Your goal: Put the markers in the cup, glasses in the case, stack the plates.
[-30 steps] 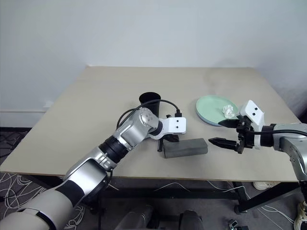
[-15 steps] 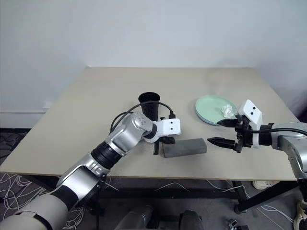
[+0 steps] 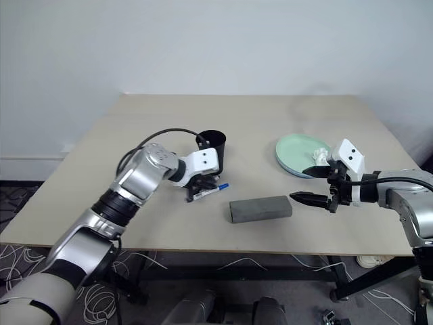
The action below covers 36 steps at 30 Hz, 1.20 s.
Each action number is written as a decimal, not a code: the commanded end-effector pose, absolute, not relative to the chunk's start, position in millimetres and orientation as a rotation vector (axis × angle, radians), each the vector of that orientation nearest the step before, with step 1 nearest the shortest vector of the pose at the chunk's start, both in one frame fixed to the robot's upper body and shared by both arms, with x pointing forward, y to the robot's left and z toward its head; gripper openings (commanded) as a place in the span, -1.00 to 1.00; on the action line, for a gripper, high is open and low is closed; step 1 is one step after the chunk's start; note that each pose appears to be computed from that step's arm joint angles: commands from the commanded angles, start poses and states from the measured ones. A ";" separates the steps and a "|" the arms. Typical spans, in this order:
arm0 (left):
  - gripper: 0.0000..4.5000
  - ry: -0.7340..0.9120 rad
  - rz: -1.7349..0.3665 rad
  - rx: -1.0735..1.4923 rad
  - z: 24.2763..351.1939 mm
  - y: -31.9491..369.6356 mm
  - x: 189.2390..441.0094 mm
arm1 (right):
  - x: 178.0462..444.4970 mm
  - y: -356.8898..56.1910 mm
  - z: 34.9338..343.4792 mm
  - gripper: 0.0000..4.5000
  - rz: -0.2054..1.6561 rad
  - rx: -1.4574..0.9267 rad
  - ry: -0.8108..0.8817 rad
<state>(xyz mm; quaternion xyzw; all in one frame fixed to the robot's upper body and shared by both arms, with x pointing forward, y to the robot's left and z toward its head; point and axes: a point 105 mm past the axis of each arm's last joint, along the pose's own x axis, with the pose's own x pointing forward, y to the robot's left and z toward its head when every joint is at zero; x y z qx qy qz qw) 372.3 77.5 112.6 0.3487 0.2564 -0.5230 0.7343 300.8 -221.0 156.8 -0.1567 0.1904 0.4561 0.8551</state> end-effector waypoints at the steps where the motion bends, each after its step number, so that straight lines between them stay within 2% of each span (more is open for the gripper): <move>1: -0.14 0.487 -1.147 0.743 137.4 76.0 381.2 | 303.1 -220.1 170.0 1.00 0.959 -0.364 0.350; 7: 0.80 0.490 -1.144 0.730 129.8 79.2 387.8 | 302.0 -219.4 169.0 1.00 0.961 -0.362 0.349; 26: 0.80 0.453 -1.241 0.661 143.5 56.8 381.7 | 300.3 -219.1 167.7 1.00 0.958 -0.358 0.350; 36: 0.80 0.548 -1.275 0.640 109.4 46.3 374.1 | 299.0 -218.2 166.9 1.00 0.954 -0.351 0.349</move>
